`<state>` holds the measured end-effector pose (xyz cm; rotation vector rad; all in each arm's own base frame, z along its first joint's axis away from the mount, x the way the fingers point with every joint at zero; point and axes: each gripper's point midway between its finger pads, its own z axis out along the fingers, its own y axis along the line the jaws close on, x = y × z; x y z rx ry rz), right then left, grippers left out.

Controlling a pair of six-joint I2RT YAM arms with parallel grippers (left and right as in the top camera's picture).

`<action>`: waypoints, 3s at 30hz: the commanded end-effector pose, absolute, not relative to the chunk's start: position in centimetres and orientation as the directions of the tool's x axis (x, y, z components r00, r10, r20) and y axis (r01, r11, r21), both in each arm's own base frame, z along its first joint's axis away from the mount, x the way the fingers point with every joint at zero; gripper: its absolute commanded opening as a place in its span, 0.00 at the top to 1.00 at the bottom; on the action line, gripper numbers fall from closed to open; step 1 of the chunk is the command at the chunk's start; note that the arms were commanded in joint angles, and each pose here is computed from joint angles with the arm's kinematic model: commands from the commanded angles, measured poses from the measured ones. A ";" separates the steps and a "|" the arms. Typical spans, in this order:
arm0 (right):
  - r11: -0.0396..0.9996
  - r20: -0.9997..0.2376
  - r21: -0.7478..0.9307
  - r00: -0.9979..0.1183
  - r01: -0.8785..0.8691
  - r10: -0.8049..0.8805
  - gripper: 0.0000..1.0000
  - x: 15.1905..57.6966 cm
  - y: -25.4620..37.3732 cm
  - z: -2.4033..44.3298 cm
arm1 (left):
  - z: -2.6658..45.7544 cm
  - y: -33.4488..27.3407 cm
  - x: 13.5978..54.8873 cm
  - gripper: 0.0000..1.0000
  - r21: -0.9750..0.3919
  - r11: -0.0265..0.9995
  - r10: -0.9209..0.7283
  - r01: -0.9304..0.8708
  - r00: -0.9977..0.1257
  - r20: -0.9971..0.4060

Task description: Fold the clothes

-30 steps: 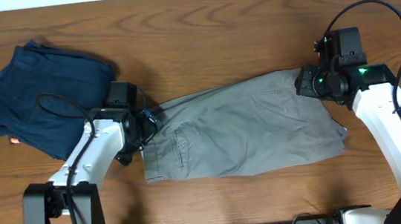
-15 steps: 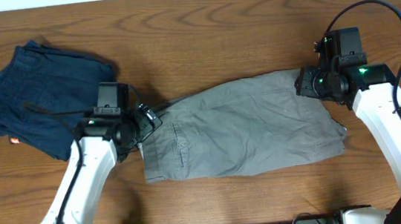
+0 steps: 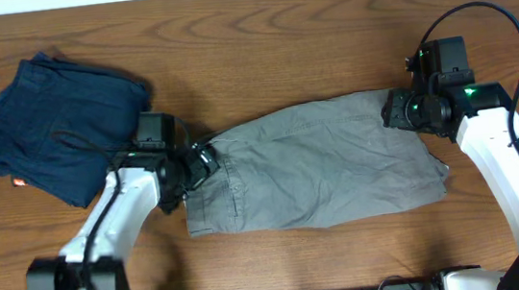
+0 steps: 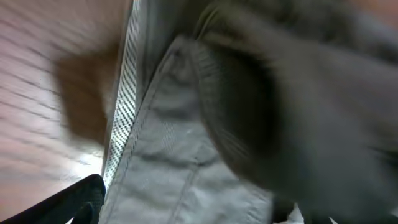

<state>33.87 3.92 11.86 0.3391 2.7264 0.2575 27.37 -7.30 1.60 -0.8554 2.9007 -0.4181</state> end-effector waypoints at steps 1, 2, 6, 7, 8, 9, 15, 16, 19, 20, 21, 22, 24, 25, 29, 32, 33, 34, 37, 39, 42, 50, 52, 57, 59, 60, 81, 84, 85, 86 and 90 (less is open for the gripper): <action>0.961 -0.343 0.211 -0.906 0.181 0.246 0.51 33.8 4.1 11.7 | -0.1 -7.7 26.3 0.02 -0.268 0.811 -0.523 -0.519 -0.850 0.064; 0.961 -0.341 0.210 -0.907 0.182 0.246 0.51 33.7 4.1 11.7 | -0.5 -7.6 26.1 0.02 -0.257 0.813 -0.522 -0.522 -0.850 0.074; 0.961 -0.340 0.209 -0.908 0.182 0.246 0.51 33.7 4.1 11.6 | -1.7 -7.6 25.6 0.02 -0.230 0.818 -0.517 -0.527 -0.849 0.106; 0.961 -0.339 0.210 -0.908 0.182 0.246 0.50 33.7 4.1 11.6 | -1.9 -7.6 25.5 0.02 -0.226 0.821 -0.514 -0.525 -0.851 0.111; 0.961 -0.339 0.210 -0.908 0.182 0.246 0.51 33.7 4.1 11.6 | -2.1 -7.6 25.4 0.09 -0.221 0.822 -0.512 -0.524 -0.851 0.117; 0.961 -0.339 0.210 -0.908 0.182 0.246 0.50 33.7 4.1 11.6 | -2.2 -7.6 25.3 0.18 -0.219 0.823 -0.511 -0.525 -0.851 0.122; 0.961 -0.321 0.205 -0.915 0.186 0.245 0.48 33.2 4.1 11.5 | -2.1 -7.6 25.9 0.79 -0.235 0.842 -0.477 -0.486 -0.874 0.096; 0.961 -0.310 0.209 -0.920 0.182 0.241 0.45 33.0 4.3 11.4 | -1.9 -7.7 26.1 0.90 -0.239 0.851 -0.460 -0.467 -0.883 0.087; 0.964 -0.283 0.237 -0.941 0.117 0.184 0.55 32.3 5.3 11.2 | -0.7 -7.7 26.6 0.94 -0.239 0.870 -0.424 -0.430 -0.902 0.082; 0.964 -0.270 0.249 -0.949 0.095 0.163 0.60 32.1 5.8 11.0 | 0.0 -7.7 26.8 0.94 -0.238 0.877 -0.410 -0.417 -0.909 0.082; 0.962 -0.255 0.260 -0.956 0.079 0.147 0.66 31.8 6.3 10.8 | 0.8 -7.7 27.0 0.94 -0.239 0.883 -0.398 -0.405 -0.914 0.078; 0.960 -0.240 0.272 -0.962 0.064 0.133 0.72 31.6 6.8 10.6 | 1.8 -7.7 27.3 0.94 -0.240 0.890 -0.382 -0.389 -0.921 0.075; 0.953 -0.204 0.302 -0.975 0.027 0.092 0.80 31.1 8.3 9.9 | 3.9 -7.8 27.7 0.94 -0.237 0.893 -0.375 -0.383 -0.923 0.080; 0.949 -0.187 0.314 -0.980 0.009 0.072 0.82 30.9 9.0 9.5 | 5.0 -7.8 27.8 0.94 -0.237 0.894 -0.373 -0.381 -0.924 0.080; 0.935 -0.105 0.350 -0.994 -0.059 -0.024 0.93 29.7 12.4 7.3 | 9.1 -7.9 28.4 0.94 -0.251 0.898 -0.359 -0.361 -0.932 0.052; 0.912 -0.031 0.394 -0.994 -0.111 -0.108 0.94 28.2 15.6 5.5 | 11.5 -8.0 29.0 0.94 -0.272 0.897 -0.359 -0.349 -0.933 0.013; 0.902 -0.012 0.410 -0.990 -0.133 -0.140 0.94 27.7 16.8 4.8 | 12.2 -8.0 29.2 0.94 -0.280 0.896 -0.360 -0.345 -0.933 -0.003; 0.892 0.000 0.425 -0.986 -0.152 -0.168 0.94 27.3 17.8 4.3 | 12.8 -8.0 29.4 0.94 -0.287 0.895 -0.360 -0.340 -0.933 -0.016; 0.855 0.019 0.467 -0.964 -0.226 -0.265 0.94 25.9 21.5 2.4 | 14.5 -8.1 29.6 0.94 -0.314 0.892 -0.360 -0.325 -0.931 -0.059; 0.848 0.030 0.469 -0.955 -0.246 -0.294 0.93 25.3 23.2 1.0 | 15.6 -8.3 29.6 0.94 -0.333 0.889 -0.359 -0.315 -0.930 -0.078; 0.833 0.014 0.477 -0.946 -0.279 -0.325 0.94 25.0 26.1 -1.3 | 17.6 -9.2 29.6 0.94 -0.401 0.871 -0.351 -0.284 -0.931 -0.104; 0.714 -0.245 0.551 -0.902 -0.431 -0.356 0.95 27.5 33.7 -1.5 | 23.1 -11.3 29.6 0.94 -0.561 0.812 -0.327 -0.162 -0.922 -0.208; 0.696 -0.279 0.560 -0.893 -0.450 -0.353 0.94 28.0 34.5 -0.8 | 23.9 -11.5 29.6 0.94 -0.576 0.805 -0.327 -0.140 -0.916 -0.234; 0.776 -0.313 0.465 -0.899 -0.427 -0.307 0.87 30.9 32.0 0.7 | 24.4 -11.5 29.4 0.94 -0.580 0.804 -0.327 -0.131 -0.912 -0.247; 0.824 -0.329 0.407 -0.905 -0.394 -0.271 0.83 32.6 29.5 2.4 | 24.3 -11.7 29.2 0.94 -0.579 0.805 -0.322 -0.130 -0.915 -0.242; 0.849 -0.341 0.373 -0.907 -0.373 -0.248 0.82 33.6 27.8 3.5 | 24.3 -11.7 29.2 0.94 -0.579 0.805 -0.319 -0.128 -0.916 -0.242; 0.988 0.030 0.101 -0.992 -0.117 -0.121 0.92 25.5 9.8 -0.3 | 23.2 -18.5 27.4 0.94 -0.599 0.799 -0.194 -0.052 -0.965 -0.176; 0.990 0.031 0.104 -0.994 -0.098 -0.101 0.94 24.8 9.7 -1.5 | 22.7 -20.8 27.2 0.94 -0.613 0.789 -0.179 -0.052 -0.973 -0.148; 0.990 0.033 0.105 -0.994 -0.097 -0.101 0.94 24.6 9.6 -1.7 | 22.5 -21.7 27.1 0.94 -0.619 0.784 -0.170 -0.046 -0.975 -0.143; 0.990 0.035 0.107 -0.994 -0.095 -0.099 0.94 24.4 9.7 -1.9 | 22.4 -22.5 27.1 0.94 -0.624 0.780 -0.167 -0.046 -0.977 -0.136; 0.990 0.039 0.106 -0.994 -0.096 -0.100 0.94 24.1 9.8 -2.1 | 21.3 -26.1 26.9 0.94 -0.639 0.767 -0.151 -0.052 -0.983 -0.101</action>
